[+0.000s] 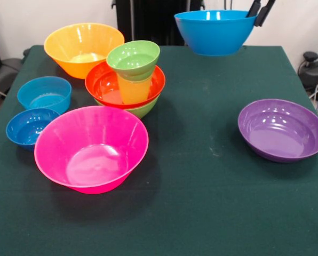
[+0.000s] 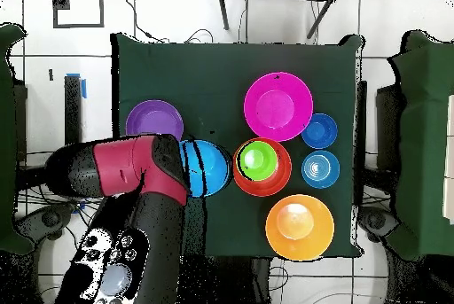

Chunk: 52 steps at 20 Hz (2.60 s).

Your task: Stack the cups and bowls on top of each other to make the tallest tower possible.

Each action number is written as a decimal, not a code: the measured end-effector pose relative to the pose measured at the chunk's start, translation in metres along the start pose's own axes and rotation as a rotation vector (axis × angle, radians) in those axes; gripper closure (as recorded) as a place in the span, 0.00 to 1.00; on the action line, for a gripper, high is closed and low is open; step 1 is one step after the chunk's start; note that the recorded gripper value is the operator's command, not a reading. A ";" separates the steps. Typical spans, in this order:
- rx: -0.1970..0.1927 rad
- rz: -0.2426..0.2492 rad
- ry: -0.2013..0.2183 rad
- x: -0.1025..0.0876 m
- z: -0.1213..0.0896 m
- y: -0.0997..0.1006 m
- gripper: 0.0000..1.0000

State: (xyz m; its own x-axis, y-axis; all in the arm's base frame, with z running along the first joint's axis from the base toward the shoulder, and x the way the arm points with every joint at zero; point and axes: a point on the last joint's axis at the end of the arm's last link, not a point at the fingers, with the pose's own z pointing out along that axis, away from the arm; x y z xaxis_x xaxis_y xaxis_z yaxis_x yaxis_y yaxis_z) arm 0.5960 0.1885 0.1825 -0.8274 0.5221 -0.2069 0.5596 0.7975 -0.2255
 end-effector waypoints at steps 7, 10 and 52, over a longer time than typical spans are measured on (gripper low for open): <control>-0.055 0.042 0.009 -0.023 -0.008 -0.006 1.00; -0.067 0.054 0.004 -0.030 -0.011 -0.009 1.00; 0.024 0.123 0.428 -0.059 0.000 -0.047 1.00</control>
State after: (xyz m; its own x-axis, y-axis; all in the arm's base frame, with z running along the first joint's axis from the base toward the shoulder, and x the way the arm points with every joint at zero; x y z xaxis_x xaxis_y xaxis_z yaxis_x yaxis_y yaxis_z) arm 0.6180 0.1203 0.2052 -0.6967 0.6949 0.1781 0.6520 0.7169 -0.2467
